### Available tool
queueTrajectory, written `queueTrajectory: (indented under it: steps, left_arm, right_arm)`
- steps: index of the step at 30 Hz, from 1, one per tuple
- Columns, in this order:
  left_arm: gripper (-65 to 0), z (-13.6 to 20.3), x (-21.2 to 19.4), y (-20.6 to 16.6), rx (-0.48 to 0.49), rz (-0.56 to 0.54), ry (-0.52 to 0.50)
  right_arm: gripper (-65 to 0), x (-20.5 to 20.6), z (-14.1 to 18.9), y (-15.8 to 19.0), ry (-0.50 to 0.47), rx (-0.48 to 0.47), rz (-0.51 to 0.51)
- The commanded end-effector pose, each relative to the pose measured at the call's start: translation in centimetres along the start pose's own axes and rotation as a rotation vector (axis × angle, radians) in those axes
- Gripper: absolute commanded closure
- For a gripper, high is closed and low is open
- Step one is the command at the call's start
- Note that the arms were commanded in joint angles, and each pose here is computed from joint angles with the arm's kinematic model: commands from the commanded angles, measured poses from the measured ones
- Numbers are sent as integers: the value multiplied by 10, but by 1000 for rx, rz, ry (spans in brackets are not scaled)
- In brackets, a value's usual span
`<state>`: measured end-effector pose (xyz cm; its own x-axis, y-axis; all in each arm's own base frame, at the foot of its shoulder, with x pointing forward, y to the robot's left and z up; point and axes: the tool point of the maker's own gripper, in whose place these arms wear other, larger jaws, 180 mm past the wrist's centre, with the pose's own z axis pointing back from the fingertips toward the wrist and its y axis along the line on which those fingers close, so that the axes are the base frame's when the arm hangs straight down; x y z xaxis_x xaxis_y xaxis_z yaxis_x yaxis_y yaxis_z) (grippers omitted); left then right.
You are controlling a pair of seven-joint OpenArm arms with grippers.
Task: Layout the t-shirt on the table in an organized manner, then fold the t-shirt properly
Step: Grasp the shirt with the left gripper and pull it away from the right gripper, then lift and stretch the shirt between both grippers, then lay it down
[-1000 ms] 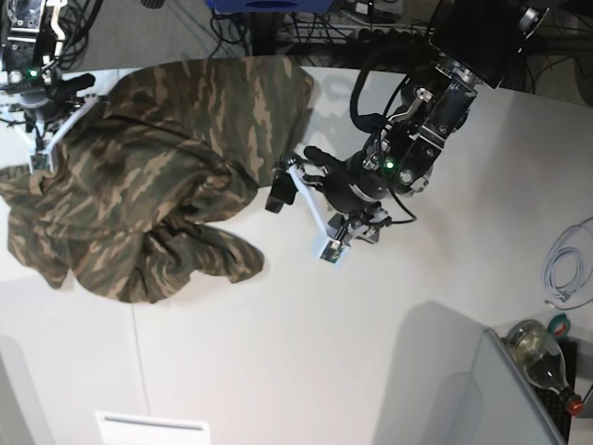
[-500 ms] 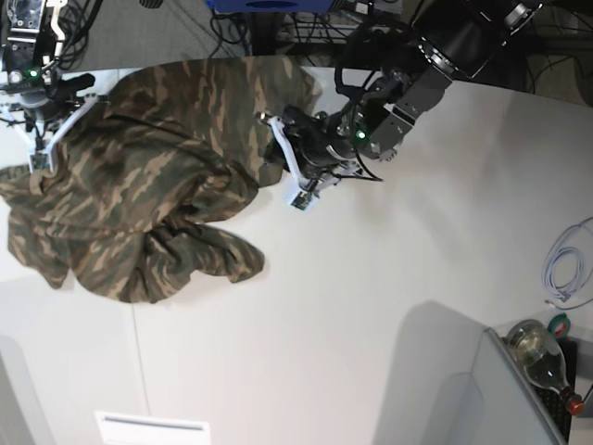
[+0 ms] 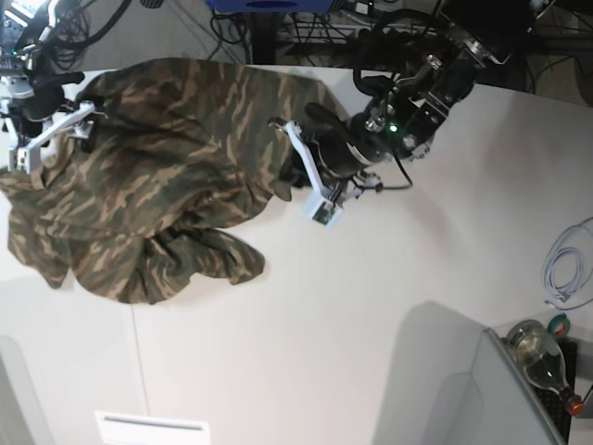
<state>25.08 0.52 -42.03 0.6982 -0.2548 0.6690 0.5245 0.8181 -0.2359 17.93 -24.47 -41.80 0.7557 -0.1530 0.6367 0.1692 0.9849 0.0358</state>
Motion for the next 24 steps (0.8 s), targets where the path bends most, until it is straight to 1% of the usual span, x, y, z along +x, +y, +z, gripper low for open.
queueTrajectory:
  steps: [1,3,4,5,7,9,12,14,17,18,21,23,24]
  left_arm:
    - [-201,5,29,-1,-6,-16,-79]
    - [-319,8,54,8,15,-17,-135]
    - [-359,6,67,9,16,-19,-161]
    - [-397,1,85,7,13,-20,-190]
    - [-436,-5,106,6,8,-28,-202]
    - [-443,-8,120,-5,-12,-32,-176]
    - [-443,-19,135,-5,-8,-17,-159]
    - [-443,-39,139,1,4,2,-119]
    - [-453,-73,139,8,23,51,-34]
    - [-453,-81,141,11,31,63,-26]
    - [-453,-100,151,19,56,90,-64]
    - [-453,-113,149,16,34,87,-59]
    - [-453,-120,145,13,14,81,-38]
  right_arm:
    - [-429,15,4,-10,-49,-27,13]
    - [-432,14,4,-10,-43,-34,25]
    - [-432,13,4,-11,-39,-38,29]
    - [-432,12,4,-12,-36,-40,34]
    - [-432,13,4,-12,-38,-38,37]
    - [-432,14,4,-12,-39,-37,39]
    - [-432,12,3,-11,-35,-35,38]
    - [-432,10,2,-10,-30,-31,33]
    - [-432,10,1,-10,-30,-29,31]
    - [-432,10,1,-10,-30,-29,31]
    - [-432,10,1,-9,-29,-27,31]
    - [-432,11,-1,-2,-28,-8,44]
    - [-432,10,-2,2,-27,1,49]
